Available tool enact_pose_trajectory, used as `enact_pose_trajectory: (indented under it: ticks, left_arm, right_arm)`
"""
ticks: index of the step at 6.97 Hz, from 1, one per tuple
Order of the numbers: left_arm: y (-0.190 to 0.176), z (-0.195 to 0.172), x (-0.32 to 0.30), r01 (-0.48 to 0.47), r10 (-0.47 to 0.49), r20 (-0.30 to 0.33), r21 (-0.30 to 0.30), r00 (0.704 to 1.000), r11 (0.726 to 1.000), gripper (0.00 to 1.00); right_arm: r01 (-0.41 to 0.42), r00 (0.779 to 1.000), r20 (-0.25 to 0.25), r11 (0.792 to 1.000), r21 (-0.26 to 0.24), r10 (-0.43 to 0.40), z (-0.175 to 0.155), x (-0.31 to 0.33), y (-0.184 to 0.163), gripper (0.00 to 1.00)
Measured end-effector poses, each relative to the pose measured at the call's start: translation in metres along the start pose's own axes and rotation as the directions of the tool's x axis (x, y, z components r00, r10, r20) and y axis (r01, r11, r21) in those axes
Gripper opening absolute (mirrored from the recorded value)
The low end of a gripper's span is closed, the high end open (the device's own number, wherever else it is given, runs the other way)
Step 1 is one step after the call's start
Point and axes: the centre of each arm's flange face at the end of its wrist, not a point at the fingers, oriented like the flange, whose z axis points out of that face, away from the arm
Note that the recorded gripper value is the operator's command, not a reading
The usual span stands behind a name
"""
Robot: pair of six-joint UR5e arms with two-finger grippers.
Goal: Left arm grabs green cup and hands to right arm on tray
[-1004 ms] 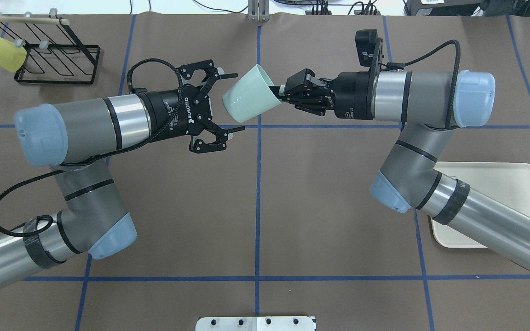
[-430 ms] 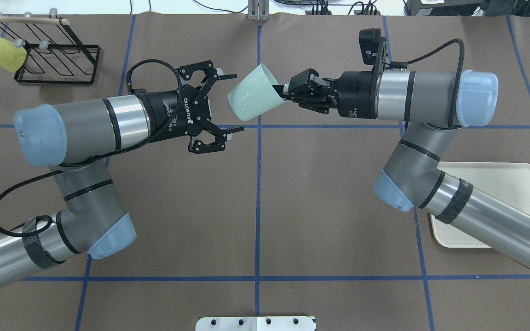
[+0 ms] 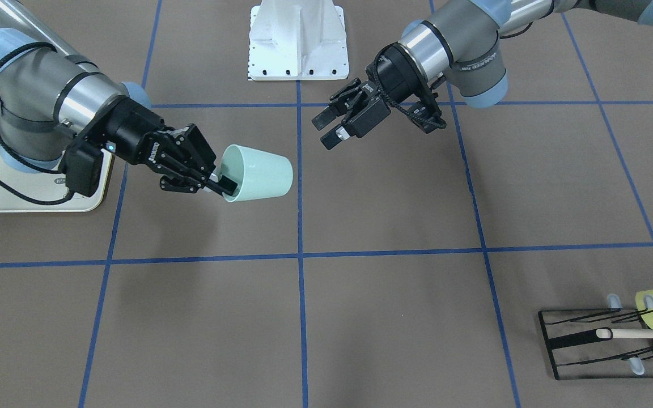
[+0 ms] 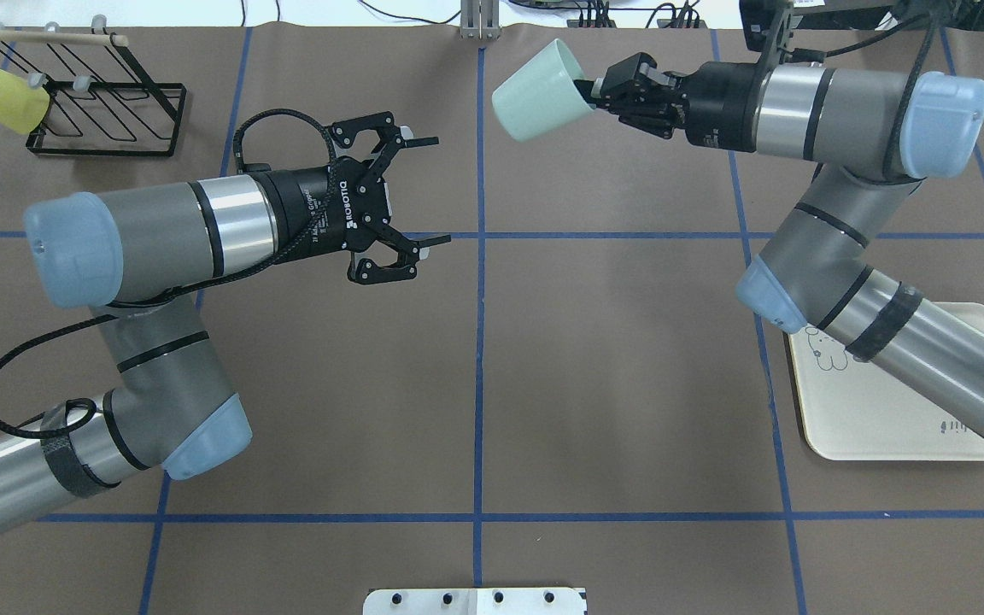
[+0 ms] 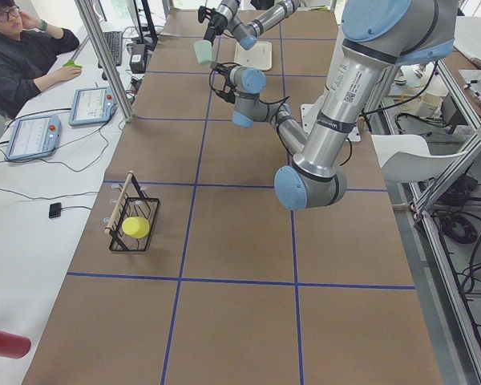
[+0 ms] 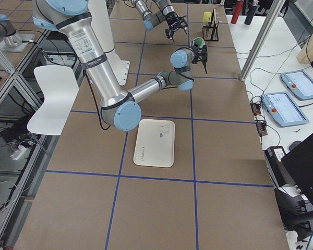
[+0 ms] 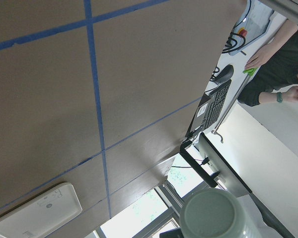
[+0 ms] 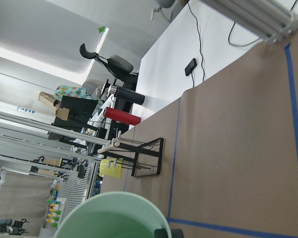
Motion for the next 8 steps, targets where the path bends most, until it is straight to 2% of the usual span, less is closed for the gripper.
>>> enact_pose_trajectory:
  ticks: [1, 2, 3, 4, 5, 6, 8]
  left_arm:
    - [0.000, -0.001, 0.002, -0.006, 0.006, -0.001, 0.001, 1.000, 1.000, 1.00]
    - [0.000, -0.001, 0.004, -0.030, 0.030, -0.002, 0.007, 1.000, 1.000, 1.00]
    - [-0.001, -0.001, 0.006, -0.073, 0.073, 0.001, 0.025, 0.997, 0.997, 1.00]
    - [-0.002, 0.000, 0.011, -0.118, 0.118, 0.009, 0.060, 0.993, 0.991, 1.00]
    - [0.000, 0.000, 0.017, -0.191, 0.188, 0.032, 0.111, 0.982, 0.975, 1.00]
    - [0.006, -0.001, 0.021, -0.284, 0.276, 0.071, 0.156, 0.958, 0.946, 1.00]
    - [0.019, -0.007, 0.029, -0.471, 0.440, 0.177, 0.222, 0.880, 0.854, 1.00]
  right_arm:
    - [0.069, 0.996, -0.068, 0.997, 0.041, -0.066, -0.016, 0.012, -0.028, 0.00]
    - [0.150, 0.978, -0.155, 0.987, 0.059, -0.139, -0.035, 0.028, -0.051, 0.00]
    - [0.223, 0.945, -0.256, 0.974, 0.043, -0.205, -0.061, 0.043, -0.070, 0.00]
    - [0.273, 0.902, -0.349, 0.962, 0.004, -0.255, -0.091, 0.055, -0.081, 0.00]
    - [0.327, 0.844, -0.434, 0.944, -0.051, -0.315, -0.127, 0.066, -0.081, 0.00]
    - [0.354, 0.791, -0.498, 0.930, -0.100, -0.355, -0.159, 0.075, -0.074, 0.00]
    - [0.361, 0.699, -0.591, 0.912, -0.195, -0.403, -0.213, 0.084, -0.051, 0.00]
